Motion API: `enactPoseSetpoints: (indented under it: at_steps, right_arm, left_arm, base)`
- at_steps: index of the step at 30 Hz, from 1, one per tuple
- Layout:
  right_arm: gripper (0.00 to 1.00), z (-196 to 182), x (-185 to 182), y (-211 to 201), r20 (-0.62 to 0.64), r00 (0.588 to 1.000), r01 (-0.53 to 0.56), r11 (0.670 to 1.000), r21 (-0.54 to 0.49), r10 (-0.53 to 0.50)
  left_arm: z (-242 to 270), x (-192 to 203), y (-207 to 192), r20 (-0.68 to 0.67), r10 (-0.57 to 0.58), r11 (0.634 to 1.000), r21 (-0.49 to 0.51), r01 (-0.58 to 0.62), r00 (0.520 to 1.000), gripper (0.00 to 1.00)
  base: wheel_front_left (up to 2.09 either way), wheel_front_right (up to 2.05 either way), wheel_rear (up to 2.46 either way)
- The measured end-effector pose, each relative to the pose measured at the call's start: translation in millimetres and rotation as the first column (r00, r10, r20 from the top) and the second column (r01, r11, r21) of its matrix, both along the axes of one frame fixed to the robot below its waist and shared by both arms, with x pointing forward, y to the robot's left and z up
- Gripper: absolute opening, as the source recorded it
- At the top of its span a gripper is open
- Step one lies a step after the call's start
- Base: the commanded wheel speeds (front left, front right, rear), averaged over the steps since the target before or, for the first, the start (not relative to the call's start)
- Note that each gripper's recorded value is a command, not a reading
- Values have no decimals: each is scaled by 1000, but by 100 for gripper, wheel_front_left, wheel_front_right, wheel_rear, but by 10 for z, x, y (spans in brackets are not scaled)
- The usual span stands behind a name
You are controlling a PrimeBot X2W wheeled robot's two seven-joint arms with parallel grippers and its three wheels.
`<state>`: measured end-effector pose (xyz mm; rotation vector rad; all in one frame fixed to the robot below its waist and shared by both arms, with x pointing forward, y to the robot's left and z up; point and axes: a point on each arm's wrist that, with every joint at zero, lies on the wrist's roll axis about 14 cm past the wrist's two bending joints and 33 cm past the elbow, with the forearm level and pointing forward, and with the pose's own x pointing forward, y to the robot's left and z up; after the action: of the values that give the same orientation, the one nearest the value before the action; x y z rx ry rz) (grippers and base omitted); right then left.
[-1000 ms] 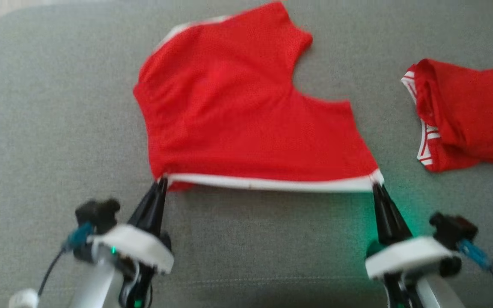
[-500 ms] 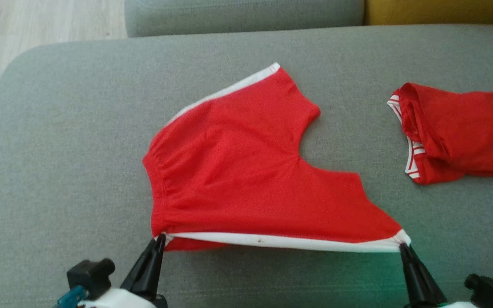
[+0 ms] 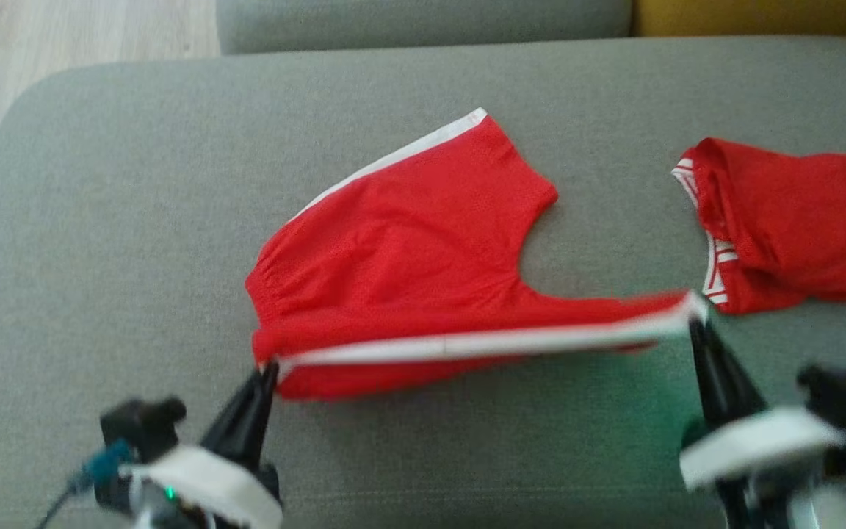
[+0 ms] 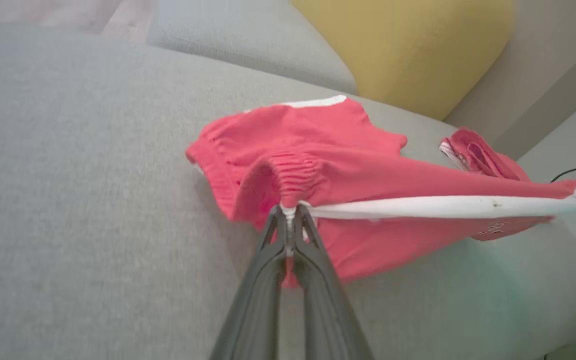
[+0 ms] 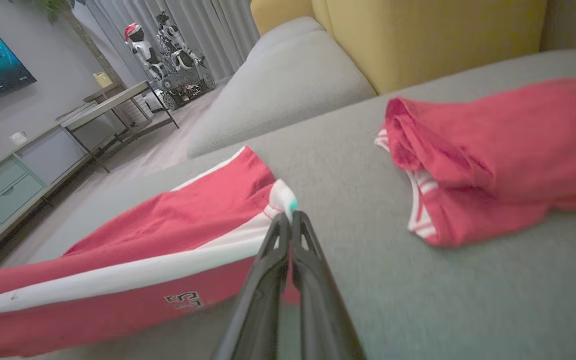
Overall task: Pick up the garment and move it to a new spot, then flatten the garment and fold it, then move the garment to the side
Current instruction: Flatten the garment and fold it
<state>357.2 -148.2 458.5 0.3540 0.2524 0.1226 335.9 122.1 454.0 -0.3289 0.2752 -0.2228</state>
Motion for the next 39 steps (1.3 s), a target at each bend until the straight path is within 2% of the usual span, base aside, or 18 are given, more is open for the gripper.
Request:
enactPoseSetpoints:
  at_steps: [6,7,10,19,24,30,31,32,33,39]
  right_arm:
    - [0,130,748,273,37,994,-97,994,-58,100]
    - [0,130,748,273,37,994,-97,994,-58,100]
    - [0,133,1087,484,36,987,-155,985,-71,158]
    - [0,-26,1928,954,-14,963,-269,957,-106,269]
    - [0,-171,2194,1170,-32,951,-309,943,-119,308]
    - [0,-352,2340,1309,-49,944,-329,937,-113,326]
    - [30,-372,2354,1315,-50,945,-328,938,-111,324]
    - [100,-388,2363,1322,-51,944,-330,937,-114,327]
    - [100,-388,2370,1326,-46,943,-333,935,-120,330]
    - [100,-321,2379,1326,11,944,-327,937,-122,330]
  left_arm:
    - [61,433,47,18,-5,1000,-24,6,1000,0]
    - [61,433,47,18,-5,1000,-24,6,1000,0]
    - [-9,561,93,-4,1,1000,-26,-1,1000,0]
    - [-125,1045,166,-23,31,998,-56,-33,999,0]
    - [-299,1179,242,-49,68,996,-63,-71,996,0]
    - [-477,1301,282,-81,80,995,-52,-84,994,0]
    - [-497,1322,273,-87,77,995,-54,-82,993,35]
    - [-520,1338,268,-93,76,995,-55,-81,993,80]
    - [-539,1352,263,-96,75,995,-55,-80,993,100]
    - [-605,1377,221,-90,72,995,-59,-77,993,100]
  base:
    - [0,0,0]
    - [0,0,0]
    - [0,0,0]
    - [0,0,0]
    - [0,0,0]
    - [0,0,0]
    - [0,0,0]
    - [0,0,0]
    - [0,0,0]
    - [0,0,0]
